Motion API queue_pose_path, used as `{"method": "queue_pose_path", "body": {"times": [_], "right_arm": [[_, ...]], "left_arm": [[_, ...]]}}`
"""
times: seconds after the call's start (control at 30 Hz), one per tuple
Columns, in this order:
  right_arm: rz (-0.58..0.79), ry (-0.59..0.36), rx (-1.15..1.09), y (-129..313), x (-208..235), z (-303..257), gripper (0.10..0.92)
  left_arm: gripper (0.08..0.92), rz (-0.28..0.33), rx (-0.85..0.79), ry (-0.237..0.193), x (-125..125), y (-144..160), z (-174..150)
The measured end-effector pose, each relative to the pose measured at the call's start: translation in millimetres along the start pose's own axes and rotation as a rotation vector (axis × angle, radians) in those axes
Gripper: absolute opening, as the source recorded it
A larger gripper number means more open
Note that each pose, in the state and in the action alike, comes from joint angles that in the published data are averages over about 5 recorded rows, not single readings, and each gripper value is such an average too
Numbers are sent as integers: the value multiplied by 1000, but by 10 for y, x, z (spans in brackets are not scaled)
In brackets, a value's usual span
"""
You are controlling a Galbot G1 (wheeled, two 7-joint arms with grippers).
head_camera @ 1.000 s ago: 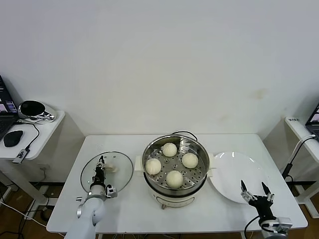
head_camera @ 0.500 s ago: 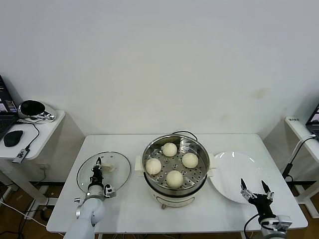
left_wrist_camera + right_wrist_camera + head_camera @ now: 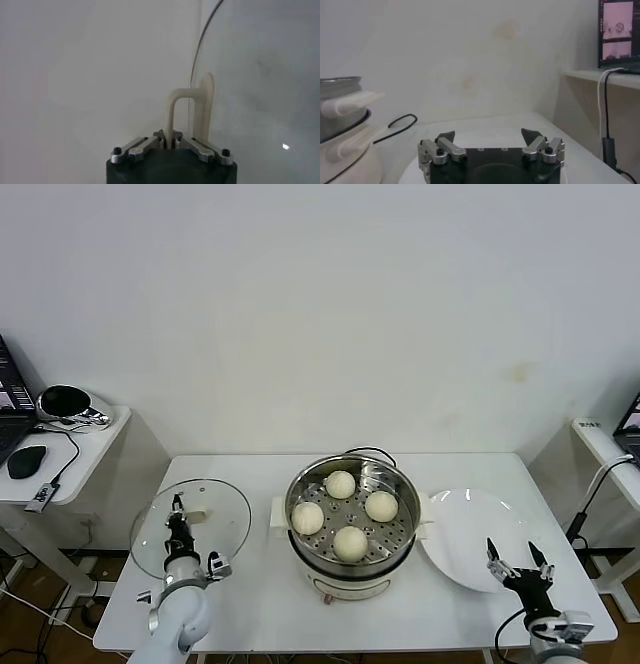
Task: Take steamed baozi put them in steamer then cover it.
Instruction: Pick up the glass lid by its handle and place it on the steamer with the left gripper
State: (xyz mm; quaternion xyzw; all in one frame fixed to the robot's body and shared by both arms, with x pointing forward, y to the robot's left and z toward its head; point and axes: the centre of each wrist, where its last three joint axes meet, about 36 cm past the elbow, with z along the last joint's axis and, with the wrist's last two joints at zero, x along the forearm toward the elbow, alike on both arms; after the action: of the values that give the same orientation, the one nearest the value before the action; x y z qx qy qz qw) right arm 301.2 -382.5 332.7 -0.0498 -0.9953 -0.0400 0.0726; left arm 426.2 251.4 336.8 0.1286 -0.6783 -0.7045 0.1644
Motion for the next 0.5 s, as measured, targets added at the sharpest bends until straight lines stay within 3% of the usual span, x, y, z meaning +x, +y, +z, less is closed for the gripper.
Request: {"method": "queue_pose_path", "body": {"times": [0.23, 0.5], "right_arm": [[12, 25, 9, 64, 31, -39, 823], [26, 47, 23, 136, 30, -93, 823]], "left_arm": [[147, -30, 53, 61, 223, 529, -131], [147, -57, 156, 43, 523, 1044, -493]]}}
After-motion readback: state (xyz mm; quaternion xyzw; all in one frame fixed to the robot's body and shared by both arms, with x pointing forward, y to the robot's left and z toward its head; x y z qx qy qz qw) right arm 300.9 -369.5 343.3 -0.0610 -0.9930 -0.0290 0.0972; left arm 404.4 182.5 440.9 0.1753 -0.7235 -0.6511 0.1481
